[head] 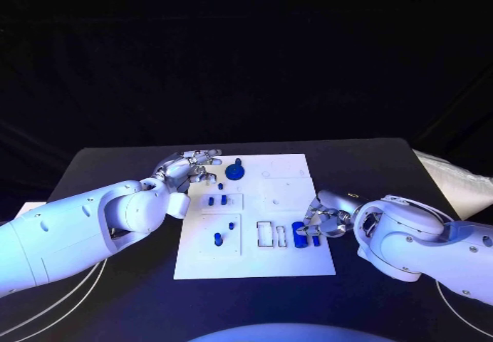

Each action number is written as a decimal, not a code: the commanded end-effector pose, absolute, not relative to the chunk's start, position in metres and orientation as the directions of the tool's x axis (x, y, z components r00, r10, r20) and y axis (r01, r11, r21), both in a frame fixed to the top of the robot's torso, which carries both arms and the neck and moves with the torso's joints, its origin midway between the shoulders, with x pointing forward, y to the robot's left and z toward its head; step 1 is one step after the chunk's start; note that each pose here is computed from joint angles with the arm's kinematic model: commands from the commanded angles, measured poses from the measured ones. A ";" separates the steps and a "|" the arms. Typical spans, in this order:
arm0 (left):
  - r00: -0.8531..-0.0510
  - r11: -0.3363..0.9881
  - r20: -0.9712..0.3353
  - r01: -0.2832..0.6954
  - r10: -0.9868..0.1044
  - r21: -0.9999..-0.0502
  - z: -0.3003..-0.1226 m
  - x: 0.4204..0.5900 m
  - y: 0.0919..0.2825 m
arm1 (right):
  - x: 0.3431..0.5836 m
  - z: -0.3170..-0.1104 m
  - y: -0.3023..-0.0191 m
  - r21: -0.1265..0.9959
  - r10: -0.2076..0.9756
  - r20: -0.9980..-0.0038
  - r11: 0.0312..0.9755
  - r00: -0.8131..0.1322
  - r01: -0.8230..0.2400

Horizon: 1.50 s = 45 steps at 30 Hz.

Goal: Assemble the parts on the task board

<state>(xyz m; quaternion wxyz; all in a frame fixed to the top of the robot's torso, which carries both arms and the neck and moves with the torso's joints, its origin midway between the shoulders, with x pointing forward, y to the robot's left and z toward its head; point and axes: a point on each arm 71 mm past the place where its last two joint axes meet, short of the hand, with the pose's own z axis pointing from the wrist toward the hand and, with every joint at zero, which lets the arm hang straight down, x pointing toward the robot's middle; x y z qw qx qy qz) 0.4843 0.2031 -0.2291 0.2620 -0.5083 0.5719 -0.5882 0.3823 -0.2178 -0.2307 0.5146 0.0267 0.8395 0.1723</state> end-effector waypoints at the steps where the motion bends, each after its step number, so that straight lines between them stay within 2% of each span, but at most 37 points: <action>1: -0.365 -0.218 0.305 -0.260 -0.880 -0.941 -0.227 0.484 0.201 | 0.382 -0.235 -0.216 0.280 0.180 -0.856 0.949 -0.484 -0.142; 17: -0.365 -0.217 0.305 -0.262 -0.880 -0.940 -0.227 0.483 0.203 | 0.384 -0.259 -0.203 0.266 0.156 -0.834 0.954 -0.529 -0.137; 27: -0.365 -0.215 0.305 -0.267 -0.879 -0.939 -0.227 0.483 0.204 | 0.385 -0.263 -0.201 0.265 0.158 -0.830 0.955 -0.535 -0.130; 34: -0.366 -0.215 0.305 -0.267 -0.879 -0.939 -0.227 0.483 0.204 | 0.385 -0.259 -0.202 0.310 0.217 -0.842 0.944 -0.493 -0.113; 41: -0.365 -0.215 0.305 -0.267 -0.880 -0.939 -0.227 0.483 0.204 | 0.381 -0.238 -0.204 0.438 0.365 -0.836 0.893 -0.409 -0.099; 45: -0.367 -0.215 0.306 -0.268 -0.879 -0.939 -0.227 0.483 0.203 | 0.380 -0.231 -0.203 0.477 0.406 -0.815 0.875 -0.414 -0.082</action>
